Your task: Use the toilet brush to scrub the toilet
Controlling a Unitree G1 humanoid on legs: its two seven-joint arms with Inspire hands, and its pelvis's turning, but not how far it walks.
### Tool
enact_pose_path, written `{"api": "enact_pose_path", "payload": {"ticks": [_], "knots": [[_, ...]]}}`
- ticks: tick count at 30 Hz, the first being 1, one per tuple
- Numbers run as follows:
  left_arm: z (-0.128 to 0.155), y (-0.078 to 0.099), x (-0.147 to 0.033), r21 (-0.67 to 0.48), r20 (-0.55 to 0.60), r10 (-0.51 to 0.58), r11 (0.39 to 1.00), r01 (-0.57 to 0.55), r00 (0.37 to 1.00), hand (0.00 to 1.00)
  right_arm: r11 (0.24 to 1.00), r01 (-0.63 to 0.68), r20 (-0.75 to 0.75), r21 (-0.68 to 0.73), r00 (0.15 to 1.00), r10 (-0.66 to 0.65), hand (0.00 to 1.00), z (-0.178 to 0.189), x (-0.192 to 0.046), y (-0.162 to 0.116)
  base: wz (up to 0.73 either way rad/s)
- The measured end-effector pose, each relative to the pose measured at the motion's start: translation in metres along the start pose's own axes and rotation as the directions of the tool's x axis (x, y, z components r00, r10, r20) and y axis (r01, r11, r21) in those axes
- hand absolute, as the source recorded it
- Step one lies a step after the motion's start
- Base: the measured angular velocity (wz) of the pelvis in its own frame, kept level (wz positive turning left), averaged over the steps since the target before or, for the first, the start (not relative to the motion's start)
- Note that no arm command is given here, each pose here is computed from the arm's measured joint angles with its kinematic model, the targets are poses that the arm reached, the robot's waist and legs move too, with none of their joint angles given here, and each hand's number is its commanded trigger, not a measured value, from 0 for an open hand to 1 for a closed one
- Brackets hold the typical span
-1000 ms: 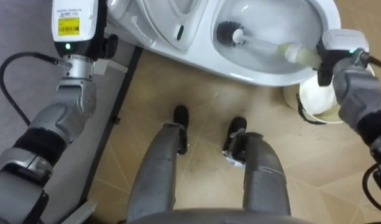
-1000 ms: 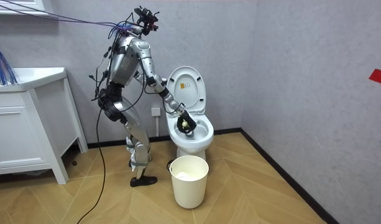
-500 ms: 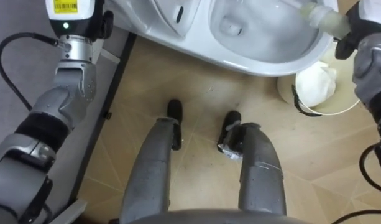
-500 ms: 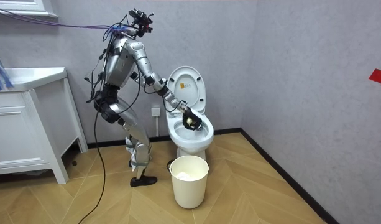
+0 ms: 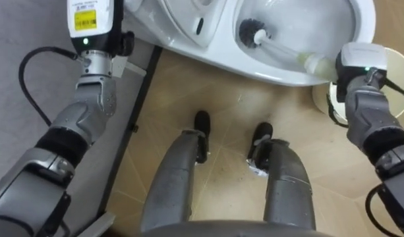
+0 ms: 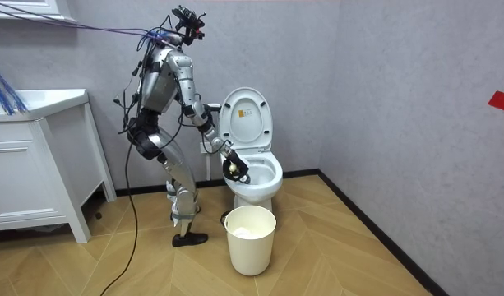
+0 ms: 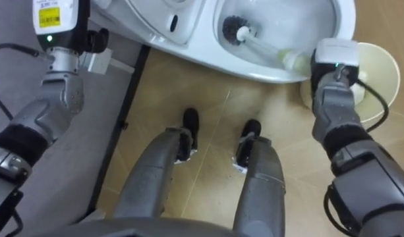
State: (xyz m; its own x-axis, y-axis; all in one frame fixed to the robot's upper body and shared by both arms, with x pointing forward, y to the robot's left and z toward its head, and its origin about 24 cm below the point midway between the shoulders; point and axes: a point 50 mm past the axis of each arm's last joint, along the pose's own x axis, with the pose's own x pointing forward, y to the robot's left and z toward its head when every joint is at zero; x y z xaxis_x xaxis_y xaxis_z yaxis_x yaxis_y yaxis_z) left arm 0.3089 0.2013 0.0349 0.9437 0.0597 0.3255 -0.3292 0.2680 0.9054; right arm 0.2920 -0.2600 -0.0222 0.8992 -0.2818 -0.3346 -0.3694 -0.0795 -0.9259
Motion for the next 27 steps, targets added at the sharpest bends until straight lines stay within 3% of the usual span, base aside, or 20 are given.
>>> {"api": "enact_pose_path", "payload": {"ticks": [5, 10, 15, 17, 19, 24, 27], "knots": [[-0.008, 0.002, -0.003, 0.012, 0.005, -0.006, 1.0, 0.006, 1.0, 0.0, 1.0, -0.023, 0.006, -0.009, 1.0, 0.023, 1.0, -0.005, -0.005, 0.006, 0.01], [-0.007, 0.004, 0.0, 0.008, 0.011, -0.015, 1.0, 0.015, 1.0, 0.0, 0.999, -0.014, -0.01, -0.035, 1.0, 0.014, 1.0, -0.019, 0.007, -0.012, -0.08], [-0.004, 0.008, 0.007, 0.029, 0.038, 0.005, 1.0, -0.006, 0.999, 0.0, 0.975, -0.019, -0.066, 0.22, 0.997, 0.035, 1.0, -0.027, 0.018, -0.023, 0.06], [-0.003, 0.01, 0.01, 0.05, 0.052, 0.018, 0.999, -0.021, 0.998, 0.0, 0.922, 0.032, -0.117, 0.387, 0.993, 0.015, 1.0, -0.032, 0.023, -0.035, 0.08], [-0.001, 0.012, 0.012, 0.074, 0.066, 0.026, 0.997, -0.031, 0.997, 0.0, 0.882, 0.082, -0.169, 0.464, 0.986, -0.003, 1.0, -0.041, 0.026, -0.046, 0.18], [-0.002, 0.015, 0.016, 0.122, 0.08, 0.028, 0.992, -0.038, 0.996, 0.0, 0.892, 0.091, -0.176, 0.443, 0.984, -0.013, 1.0, -0.042, 0.027, -0.05, 0.1], [-0.002, 0.015, 0.018, 0.143, 0.071, 0.01, 0.99, -0.02, 0.997, 0.0, 0.947, 0.102, -0.124, 0.305, 0.99, -0.066, 1.0, -0.034, 0.028, -0.056, -0.04]]}}
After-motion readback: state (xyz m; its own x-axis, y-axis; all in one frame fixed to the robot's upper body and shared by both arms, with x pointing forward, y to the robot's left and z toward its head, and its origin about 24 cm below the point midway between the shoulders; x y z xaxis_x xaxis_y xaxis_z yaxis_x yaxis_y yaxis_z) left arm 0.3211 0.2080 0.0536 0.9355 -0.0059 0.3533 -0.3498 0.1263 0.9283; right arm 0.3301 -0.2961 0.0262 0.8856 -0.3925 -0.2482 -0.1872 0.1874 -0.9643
